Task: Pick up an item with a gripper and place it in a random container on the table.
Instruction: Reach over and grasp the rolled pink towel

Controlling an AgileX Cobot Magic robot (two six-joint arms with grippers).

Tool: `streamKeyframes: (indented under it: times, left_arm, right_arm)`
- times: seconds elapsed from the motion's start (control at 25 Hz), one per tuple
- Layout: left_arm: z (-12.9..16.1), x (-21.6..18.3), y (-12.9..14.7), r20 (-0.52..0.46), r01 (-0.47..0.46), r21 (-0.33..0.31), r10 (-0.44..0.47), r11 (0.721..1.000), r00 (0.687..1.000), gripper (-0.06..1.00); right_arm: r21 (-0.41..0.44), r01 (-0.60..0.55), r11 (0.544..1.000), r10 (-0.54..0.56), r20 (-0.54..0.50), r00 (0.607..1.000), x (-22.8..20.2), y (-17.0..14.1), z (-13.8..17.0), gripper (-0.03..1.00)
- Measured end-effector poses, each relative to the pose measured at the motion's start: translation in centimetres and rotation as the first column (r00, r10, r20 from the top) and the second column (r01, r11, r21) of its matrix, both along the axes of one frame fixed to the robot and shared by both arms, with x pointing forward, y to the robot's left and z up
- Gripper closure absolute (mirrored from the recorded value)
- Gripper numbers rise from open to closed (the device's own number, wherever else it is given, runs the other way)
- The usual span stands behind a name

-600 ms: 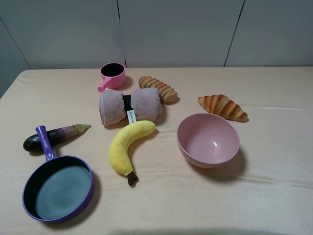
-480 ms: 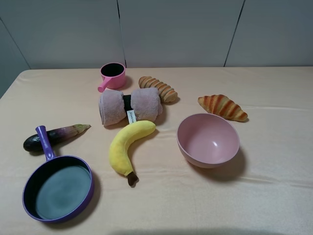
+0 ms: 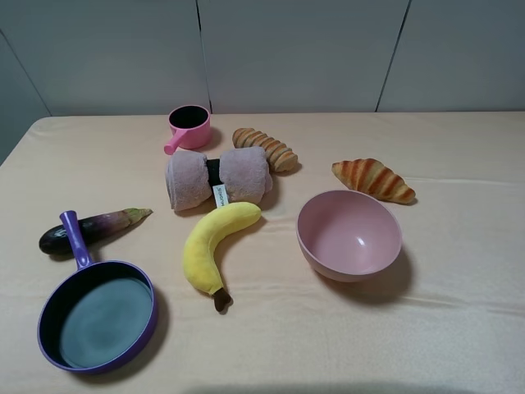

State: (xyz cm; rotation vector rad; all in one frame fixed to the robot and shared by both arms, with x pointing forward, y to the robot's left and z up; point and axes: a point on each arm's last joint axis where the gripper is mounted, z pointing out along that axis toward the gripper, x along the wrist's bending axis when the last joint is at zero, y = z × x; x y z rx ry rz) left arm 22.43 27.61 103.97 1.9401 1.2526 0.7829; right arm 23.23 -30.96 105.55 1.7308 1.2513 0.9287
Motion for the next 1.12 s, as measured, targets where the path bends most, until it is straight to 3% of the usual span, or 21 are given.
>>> streamKeyframes:
  times: [1.12]
  left_arm:
    - [0.00, 0.00, 0.00, 0.000, 0.001, 0.001, -0.001, 1.000, 1.000, 0.06]
  right_arm:
    - [0.004, -0.003, 1.000, 0.003, 0.000, 1.000, 0.00, 0.03, 0.00, 0.27]
